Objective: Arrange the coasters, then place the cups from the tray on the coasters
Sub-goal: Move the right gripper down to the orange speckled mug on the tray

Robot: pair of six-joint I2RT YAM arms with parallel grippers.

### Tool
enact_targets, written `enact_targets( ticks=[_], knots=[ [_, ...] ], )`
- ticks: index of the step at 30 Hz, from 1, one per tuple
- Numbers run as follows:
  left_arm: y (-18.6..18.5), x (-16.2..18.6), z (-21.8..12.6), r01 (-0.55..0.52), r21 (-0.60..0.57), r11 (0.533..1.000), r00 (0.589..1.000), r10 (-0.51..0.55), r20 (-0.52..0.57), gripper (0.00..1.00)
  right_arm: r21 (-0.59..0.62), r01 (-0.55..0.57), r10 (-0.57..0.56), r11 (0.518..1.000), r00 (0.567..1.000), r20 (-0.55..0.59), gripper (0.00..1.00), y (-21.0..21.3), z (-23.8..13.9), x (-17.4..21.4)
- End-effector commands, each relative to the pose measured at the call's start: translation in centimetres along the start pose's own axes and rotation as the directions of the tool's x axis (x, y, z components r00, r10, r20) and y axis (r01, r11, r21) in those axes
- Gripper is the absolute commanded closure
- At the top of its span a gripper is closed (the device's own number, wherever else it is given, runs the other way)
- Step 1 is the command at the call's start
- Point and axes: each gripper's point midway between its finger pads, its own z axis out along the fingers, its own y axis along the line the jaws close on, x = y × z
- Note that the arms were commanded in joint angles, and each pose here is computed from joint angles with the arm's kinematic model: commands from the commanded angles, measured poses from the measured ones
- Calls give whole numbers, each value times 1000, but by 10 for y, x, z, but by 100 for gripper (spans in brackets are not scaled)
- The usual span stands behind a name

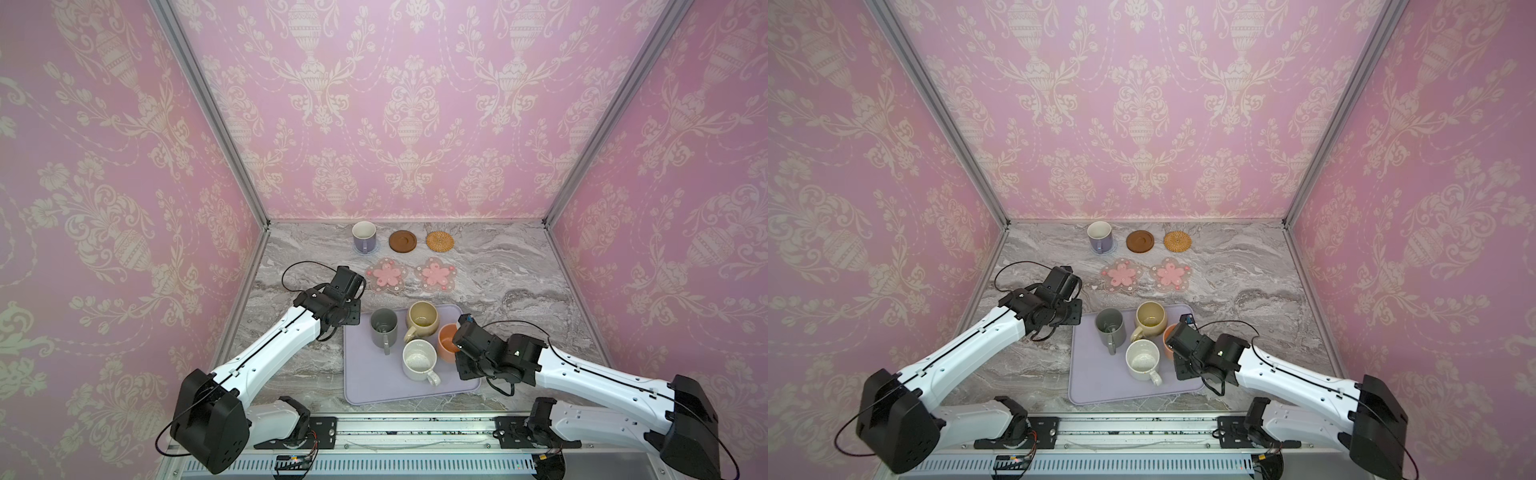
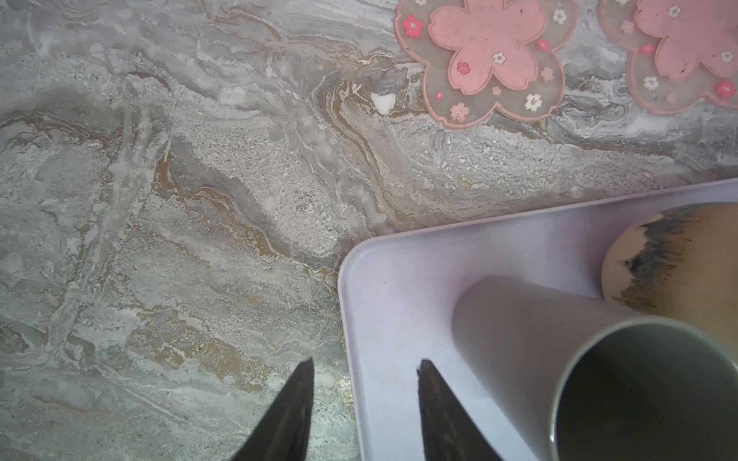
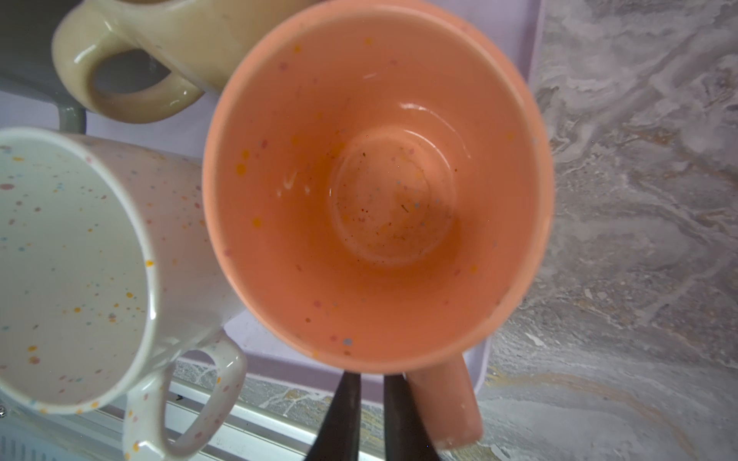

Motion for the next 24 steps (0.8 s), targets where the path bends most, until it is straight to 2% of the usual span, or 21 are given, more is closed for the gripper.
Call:
enact_targets(
  ticks=[1,14,19,24],
  knots=[
    [-6,3,5,14,15,1000,1000,-13,-12,54,40,-49,48,998,998,27,84,-18,-2,0],
    [-9,4,9,2,8,1000,1000,-2,-17,55,83,-33,30,996,999,37,76,-35,-12,-9],
    [-8,3,8,-3,4,1000,1000,3,-13,54,82,29,-35,996,997,68,62,-35,-31,-17],
    [-10,1,8,1,2,1000,1000,-1,-8,55,93,38,-48,995,993,111,50,-44,-43,-22]
  ],
)
